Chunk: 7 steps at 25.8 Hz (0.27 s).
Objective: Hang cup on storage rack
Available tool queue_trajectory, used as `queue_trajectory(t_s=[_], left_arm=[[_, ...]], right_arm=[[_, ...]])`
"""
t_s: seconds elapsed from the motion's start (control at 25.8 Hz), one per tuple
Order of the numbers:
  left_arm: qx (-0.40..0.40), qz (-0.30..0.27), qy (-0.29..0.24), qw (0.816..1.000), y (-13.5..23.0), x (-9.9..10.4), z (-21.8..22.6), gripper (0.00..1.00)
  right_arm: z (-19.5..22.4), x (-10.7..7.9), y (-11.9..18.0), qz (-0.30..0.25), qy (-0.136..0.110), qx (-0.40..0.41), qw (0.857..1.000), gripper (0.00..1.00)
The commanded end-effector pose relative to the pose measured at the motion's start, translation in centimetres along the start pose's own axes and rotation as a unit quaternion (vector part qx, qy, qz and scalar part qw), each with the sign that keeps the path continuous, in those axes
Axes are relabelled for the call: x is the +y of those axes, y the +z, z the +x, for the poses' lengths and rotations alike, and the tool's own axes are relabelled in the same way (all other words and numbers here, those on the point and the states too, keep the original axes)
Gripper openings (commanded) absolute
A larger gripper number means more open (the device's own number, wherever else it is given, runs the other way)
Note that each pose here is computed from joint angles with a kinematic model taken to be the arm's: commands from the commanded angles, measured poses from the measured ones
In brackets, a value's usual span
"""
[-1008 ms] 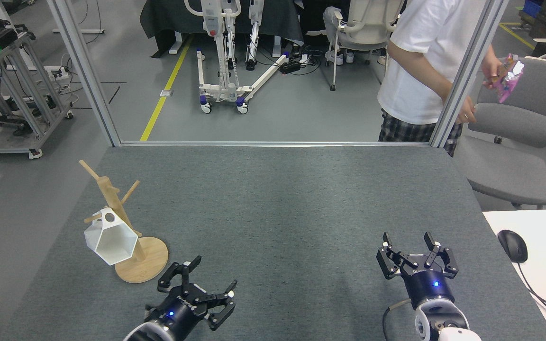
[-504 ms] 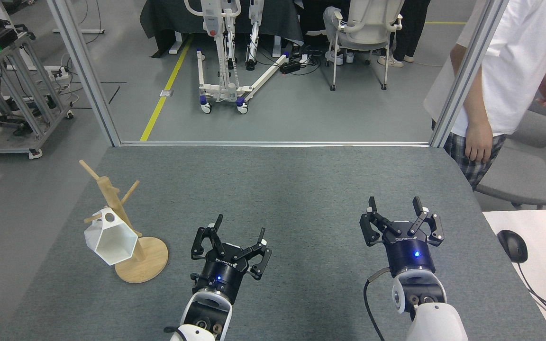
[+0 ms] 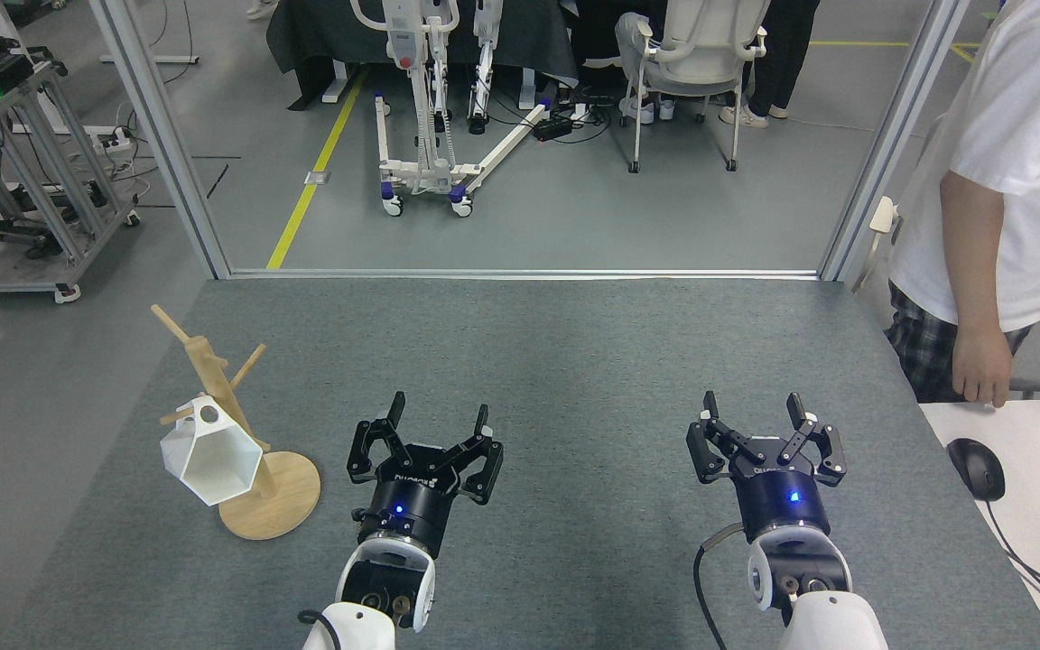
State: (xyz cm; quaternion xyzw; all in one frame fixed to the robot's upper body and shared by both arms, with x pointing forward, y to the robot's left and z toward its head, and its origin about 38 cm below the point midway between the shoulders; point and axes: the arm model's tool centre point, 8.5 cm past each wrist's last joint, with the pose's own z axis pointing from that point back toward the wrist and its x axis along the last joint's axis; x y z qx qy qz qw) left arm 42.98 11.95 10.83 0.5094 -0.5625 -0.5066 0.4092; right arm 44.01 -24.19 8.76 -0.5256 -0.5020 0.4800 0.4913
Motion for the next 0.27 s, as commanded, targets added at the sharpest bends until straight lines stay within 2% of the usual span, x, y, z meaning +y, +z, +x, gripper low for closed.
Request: queue_trajectory(t_s=[0.0,0.23], left_arm=[[-0.001,0.017,-0.001,1.000,-0.14,0.97,-0.28,0.99],[-0.001,0.017,-0.008,1.000,-0.09,0.86,-0.77,0.99]], right_arm=[[-0.24,-0.01,0.00,-0.002,0.002,0.001,1.000,0.99],[-0.32,0.25,0.20,0.001,0.003,0.002,1.000,0.99]])
